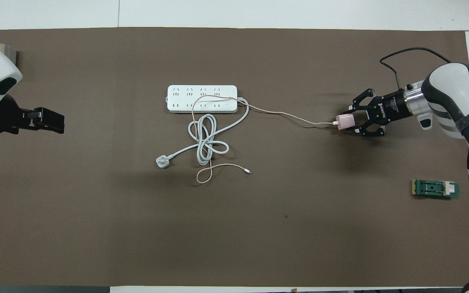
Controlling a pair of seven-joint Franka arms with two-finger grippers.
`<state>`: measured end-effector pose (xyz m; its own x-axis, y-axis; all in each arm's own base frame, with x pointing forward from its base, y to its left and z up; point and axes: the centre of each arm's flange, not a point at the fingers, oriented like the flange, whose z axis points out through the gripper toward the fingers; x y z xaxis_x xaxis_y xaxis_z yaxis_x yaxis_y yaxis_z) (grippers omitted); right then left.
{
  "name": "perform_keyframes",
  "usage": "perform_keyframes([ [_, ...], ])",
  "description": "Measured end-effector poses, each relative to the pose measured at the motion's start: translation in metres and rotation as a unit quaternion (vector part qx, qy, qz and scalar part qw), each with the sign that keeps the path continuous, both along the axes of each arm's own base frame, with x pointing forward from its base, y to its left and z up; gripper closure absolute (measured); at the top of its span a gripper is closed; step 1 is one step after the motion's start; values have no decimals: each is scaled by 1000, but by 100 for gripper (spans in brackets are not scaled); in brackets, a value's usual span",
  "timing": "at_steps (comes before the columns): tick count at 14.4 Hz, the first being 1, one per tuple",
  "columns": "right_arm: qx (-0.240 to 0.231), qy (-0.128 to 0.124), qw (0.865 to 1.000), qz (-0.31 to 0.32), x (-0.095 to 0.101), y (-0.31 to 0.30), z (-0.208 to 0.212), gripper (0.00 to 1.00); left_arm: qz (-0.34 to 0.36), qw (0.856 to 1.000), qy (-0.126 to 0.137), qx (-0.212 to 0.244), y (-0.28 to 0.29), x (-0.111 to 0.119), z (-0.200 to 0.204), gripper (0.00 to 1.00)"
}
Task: Plug charger into power strip
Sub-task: 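Lift the pink charger and carry it toward the power strip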
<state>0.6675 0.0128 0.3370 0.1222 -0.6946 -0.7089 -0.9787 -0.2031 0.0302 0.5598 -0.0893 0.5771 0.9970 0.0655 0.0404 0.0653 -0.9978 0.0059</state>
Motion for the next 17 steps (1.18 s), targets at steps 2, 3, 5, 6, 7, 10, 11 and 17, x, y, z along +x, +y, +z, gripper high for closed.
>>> perform_keyframes([
  [2, 8, 5, 1000, -6, 9, 40, 41, 52, 12, 1000, -5, -23, -14, 1, -7, 0],
  [3, 19, 7, 1000, -14, 12, 59, 56, 52, 20, 999, -11, -34, -21, 2, -9, 0],
  [5, 33, 19, 999, -20, 14, 106, 77, 52, 26, 998, -18, -44, -38, 1, -14, 0],
  [6, 31, 24, 999, -25, 13, 132, 82, 52, 23, 998, -23, -46, -49, 0, -20, 0],
  [7, 26, 24, 999, -34, 12, 158, 86, 52, 19, 998, -33, -49, -58, 0, -27, 0],
  [10, 11, 12, 998, -63, 2, 241, 87, 52, 9, 997, -54, -56, -79, -3, -38, 0],
  [11, 8, 8, 997, -72, -3, 268, 86, 52, 15, 997, -51, -59, -78, -4, -40, 0],
  [17, 5, -9, 996, -88, -30, 350, 89, 52, 55, 993, 2, -105, -66, -10, -59, 0],
])
